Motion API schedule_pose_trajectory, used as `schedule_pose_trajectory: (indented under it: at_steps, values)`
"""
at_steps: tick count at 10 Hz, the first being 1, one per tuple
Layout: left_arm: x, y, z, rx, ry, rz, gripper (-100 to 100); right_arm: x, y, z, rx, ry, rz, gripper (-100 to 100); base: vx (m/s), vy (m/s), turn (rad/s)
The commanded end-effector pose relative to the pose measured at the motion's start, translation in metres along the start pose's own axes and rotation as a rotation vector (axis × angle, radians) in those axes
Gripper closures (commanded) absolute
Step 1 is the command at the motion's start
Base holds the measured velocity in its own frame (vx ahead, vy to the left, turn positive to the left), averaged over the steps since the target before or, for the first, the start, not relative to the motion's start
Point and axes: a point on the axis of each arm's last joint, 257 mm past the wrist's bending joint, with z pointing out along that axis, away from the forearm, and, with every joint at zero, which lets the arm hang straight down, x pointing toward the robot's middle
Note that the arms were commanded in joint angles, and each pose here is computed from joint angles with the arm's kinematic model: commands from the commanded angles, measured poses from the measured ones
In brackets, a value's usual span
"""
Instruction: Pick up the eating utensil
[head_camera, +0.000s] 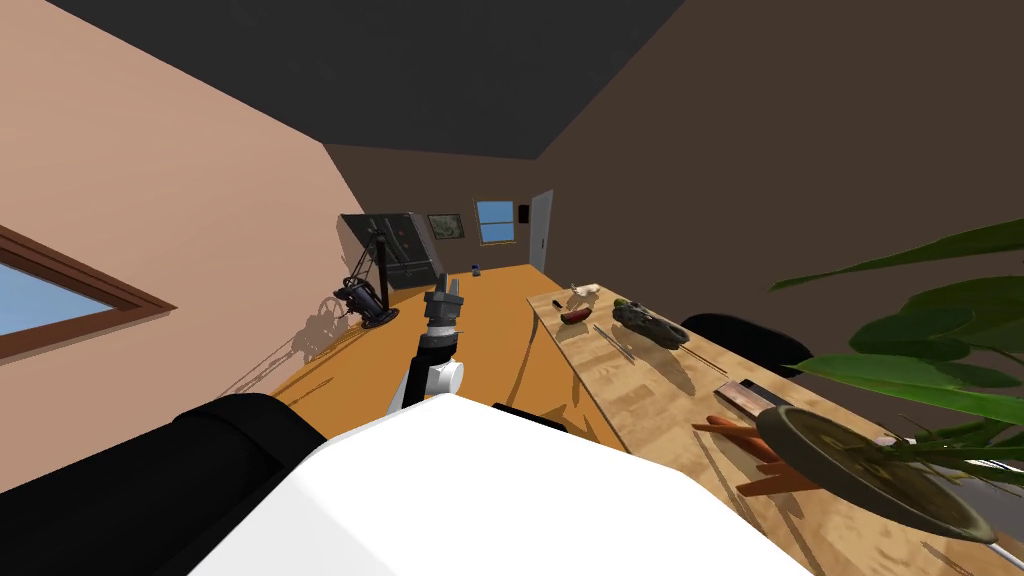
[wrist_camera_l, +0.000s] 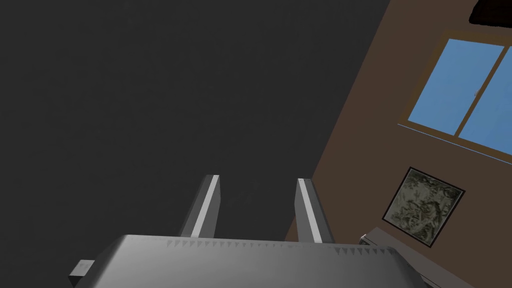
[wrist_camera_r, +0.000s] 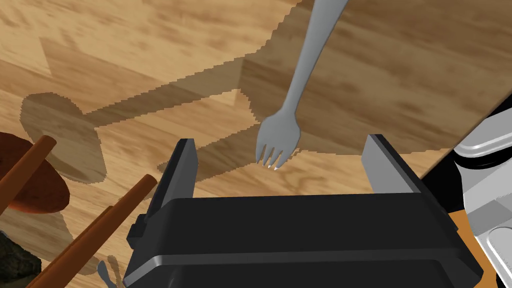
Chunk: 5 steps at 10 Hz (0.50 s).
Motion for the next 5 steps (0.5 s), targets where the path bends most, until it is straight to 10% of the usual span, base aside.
schedule_pose_trajectory:
  at_steps: [1,5]
  values:
    - [0.000,0.000,0.000,0.000,0.000,0.000,0,-0.008,-0.010,-0.002,0.020,-0.021,0.013,-100,-0.148,-0.045,0.024]
    - [0.000,0.000,0.000,0.000,0.000,0.000,0,-0.032,-0.034,-0.007,0.074,-0.084,0.060,-100,-0.157,-0.044,0.029]
